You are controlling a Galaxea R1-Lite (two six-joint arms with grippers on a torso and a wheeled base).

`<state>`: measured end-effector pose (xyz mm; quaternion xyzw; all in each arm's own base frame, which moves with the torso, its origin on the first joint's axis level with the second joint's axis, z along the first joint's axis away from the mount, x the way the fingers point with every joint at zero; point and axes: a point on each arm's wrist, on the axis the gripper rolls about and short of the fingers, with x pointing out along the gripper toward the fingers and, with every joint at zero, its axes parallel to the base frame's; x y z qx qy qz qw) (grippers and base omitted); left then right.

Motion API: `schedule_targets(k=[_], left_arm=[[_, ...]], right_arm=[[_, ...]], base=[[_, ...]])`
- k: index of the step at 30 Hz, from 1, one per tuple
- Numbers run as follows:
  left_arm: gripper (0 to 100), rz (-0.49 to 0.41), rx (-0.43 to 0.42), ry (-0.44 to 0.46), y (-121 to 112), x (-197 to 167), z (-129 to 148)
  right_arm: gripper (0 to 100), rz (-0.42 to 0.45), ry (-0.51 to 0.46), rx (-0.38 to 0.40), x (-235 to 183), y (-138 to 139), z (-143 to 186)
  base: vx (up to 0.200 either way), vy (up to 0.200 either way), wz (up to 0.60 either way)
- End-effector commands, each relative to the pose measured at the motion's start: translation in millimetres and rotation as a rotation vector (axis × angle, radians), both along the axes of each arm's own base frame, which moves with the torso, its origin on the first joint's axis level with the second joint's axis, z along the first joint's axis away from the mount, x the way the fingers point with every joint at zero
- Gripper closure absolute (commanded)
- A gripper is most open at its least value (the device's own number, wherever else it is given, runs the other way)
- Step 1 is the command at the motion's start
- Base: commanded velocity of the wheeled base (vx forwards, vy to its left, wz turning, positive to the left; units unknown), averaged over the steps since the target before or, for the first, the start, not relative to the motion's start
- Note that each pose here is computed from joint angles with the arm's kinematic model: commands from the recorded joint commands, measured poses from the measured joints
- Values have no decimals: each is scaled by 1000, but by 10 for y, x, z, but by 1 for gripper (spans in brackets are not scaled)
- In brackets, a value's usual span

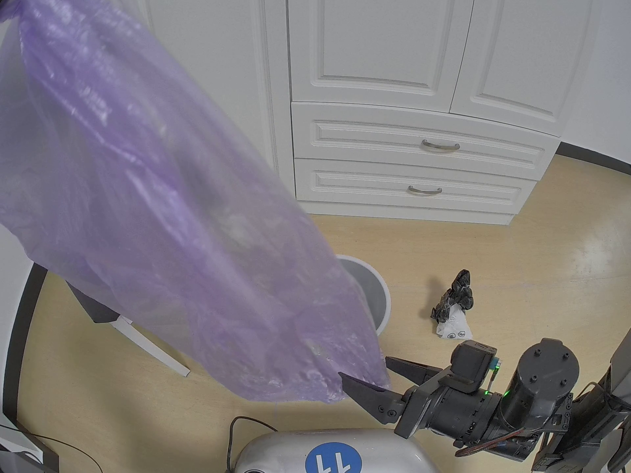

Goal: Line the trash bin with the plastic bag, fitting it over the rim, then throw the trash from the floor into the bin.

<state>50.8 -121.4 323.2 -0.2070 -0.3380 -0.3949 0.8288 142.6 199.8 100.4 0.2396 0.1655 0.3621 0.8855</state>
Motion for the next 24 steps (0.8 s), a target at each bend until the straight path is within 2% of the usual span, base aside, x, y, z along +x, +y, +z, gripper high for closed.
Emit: schedule_targets(k=[1,3,7,9,12,14,20,22,24], left_arm=[[100,0,1,1,-9,3,-1],[100,-2,1,1,-10,1,-1],[100,-28,4,6,-32,-22,-13],[100,-34,4,6,-34,-29,-13],[100,-34,4,6,-30,-31,-15],[100,-34,7,7,-36,-29,-21],[100,-45,10,15,-69,-22,-28],[100,-46,5,15,-63,-24,-18],[100,-47,4,15,-63,-24,-18]], right_arm=[[0,0,7,-10,5,13,-30],[0,-6,-1,-1,15,25,-9],[0,-15,-69,92,54,72,135],[0,-21,-88,101,61,60,181],[0,-21,-134,164,45,26,365],[0,-12,-143,178,25,6,407],[0,-1,-94,109,51,79,203],[0,-8,-47,48,110,149,-1],[0,-10,-37,38,121,157,-38]], base=[[0,0,0],[0,0,0],[0,0,0],[0,0,0],[0,0,0],[0,0,0],[0,0,0],[0,0,0],[0,0,0]])
